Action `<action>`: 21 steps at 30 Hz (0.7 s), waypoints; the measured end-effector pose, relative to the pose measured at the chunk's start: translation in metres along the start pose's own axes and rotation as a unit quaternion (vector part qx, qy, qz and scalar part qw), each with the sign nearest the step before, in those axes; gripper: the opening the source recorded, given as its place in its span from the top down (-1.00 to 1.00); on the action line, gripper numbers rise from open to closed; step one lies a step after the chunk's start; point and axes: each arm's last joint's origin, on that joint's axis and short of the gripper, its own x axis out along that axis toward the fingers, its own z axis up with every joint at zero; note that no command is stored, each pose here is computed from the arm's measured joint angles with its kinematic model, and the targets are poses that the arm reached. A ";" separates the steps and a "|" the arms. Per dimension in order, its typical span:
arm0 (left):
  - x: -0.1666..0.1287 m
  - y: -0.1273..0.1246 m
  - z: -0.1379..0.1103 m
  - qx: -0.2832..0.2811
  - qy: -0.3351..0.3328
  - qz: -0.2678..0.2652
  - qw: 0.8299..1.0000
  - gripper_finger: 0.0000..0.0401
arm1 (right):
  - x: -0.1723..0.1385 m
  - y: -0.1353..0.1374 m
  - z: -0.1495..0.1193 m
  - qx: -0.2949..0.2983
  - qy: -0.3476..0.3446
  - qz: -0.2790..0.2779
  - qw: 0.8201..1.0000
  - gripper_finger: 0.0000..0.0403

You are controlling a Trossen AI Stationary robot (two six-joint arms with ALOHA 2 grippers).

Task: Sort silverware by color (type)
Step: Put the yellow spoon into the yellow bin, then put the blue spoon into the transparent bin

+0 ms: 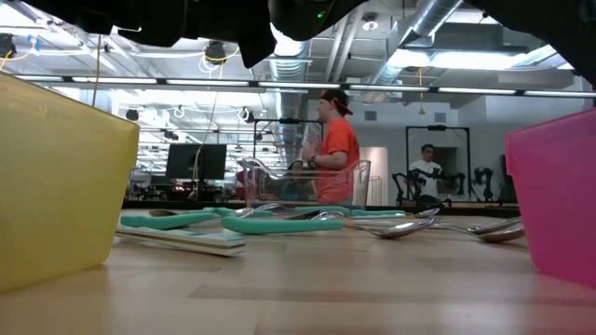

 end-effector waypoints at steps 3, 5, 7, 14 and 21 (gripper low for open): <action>0.000 0.000 0.000 0.000 0.000 0.000 1.000 0.12 | -0.001 0.000 -0.001 0.013 0.003 0.001 1.000 0.63; 0.000 0.000 0.000 0.000 0.000 0.000 1.000 0.12 | -0.001 0.000 -0.002 0.017 0.007 0.003 1.000 0.62; 0.000 0.000 0.000 0.000 0.000 0.000 1.000 0.12 | -0.001 0.001 -0.003 0.022 0.011 0.006 1.000 0.60; 0.000 0.001 -0.002 0.006 0.009 0.006 1.000 0.12 | -0.002 -0.001 -0.005 0.033 0.021 -0.005 0.999 0.38; 0.000 0.001 -0.003 0.008 0.011 0.007 1.000 0.12 | -0.004 -0.003 -0.006 0.045 0.024 -0.008 0.999 0.06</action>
